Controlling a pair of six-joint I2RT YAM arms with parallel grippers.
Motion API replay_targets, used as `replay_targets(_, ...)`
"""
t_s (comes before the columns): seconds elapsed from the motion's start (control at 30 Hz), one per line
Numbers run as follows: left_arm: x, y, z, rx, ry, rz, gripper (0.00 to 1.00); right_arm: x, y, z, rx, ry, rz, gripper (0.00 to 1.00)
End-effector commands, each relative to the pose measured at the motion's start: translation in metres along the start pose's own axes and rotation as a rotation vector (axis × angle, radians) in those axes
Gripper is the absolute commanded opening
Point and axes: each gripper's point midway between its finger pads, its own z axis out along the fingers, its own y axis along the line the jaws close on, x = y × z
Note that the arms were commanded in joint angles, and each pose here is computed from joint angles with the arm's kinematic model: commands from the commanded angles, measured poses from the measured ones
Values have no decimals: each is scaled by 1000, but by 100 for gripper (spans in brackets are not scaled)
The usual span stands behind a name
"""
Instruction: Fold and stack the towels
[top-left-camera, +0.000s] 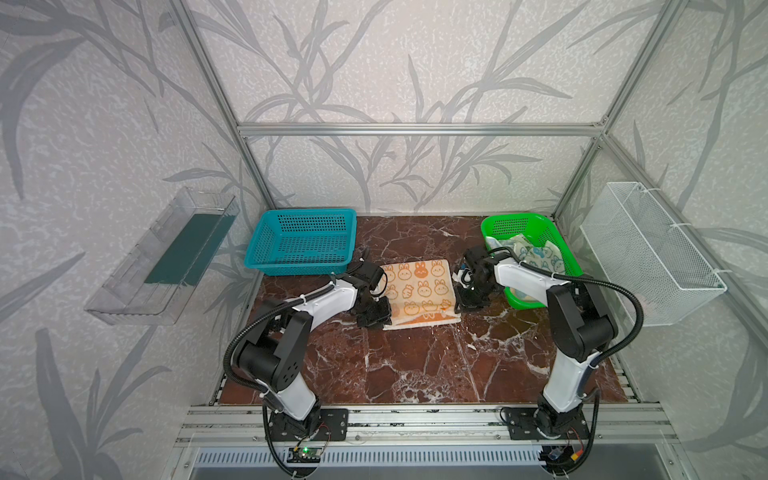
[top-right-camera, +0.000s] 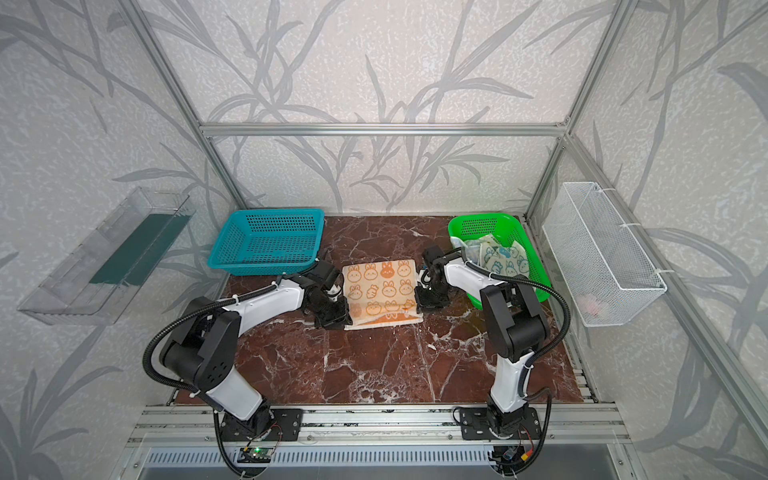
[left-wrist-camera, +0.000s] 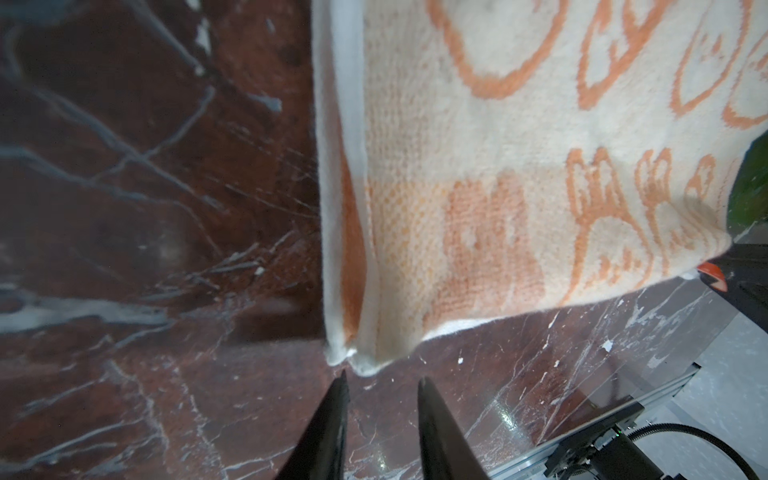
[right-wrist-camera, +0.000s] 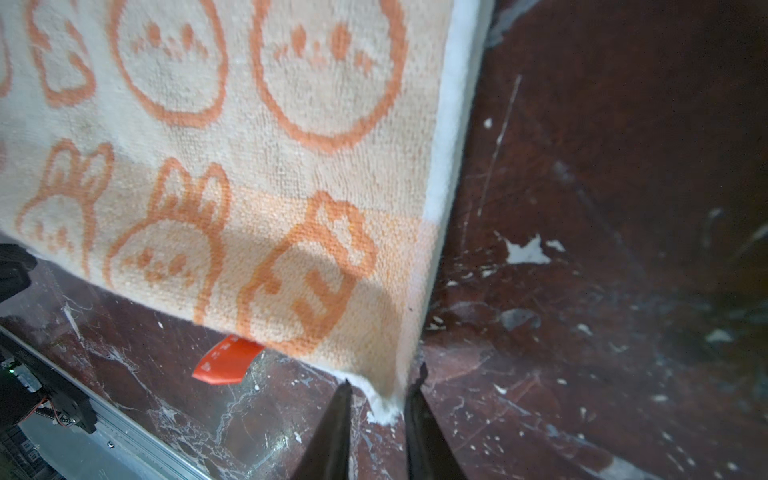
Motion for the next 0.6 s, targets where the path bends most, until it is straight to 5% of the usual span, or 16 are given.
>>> replay_targets(0.0,-5,8,4,-55,-12,18,31,8,6,-6,-13,9,-5,25)
replay_targets(0.57,-19,-4,8,-31,-47,8,29,10,4,0,-19,21,-2,24)
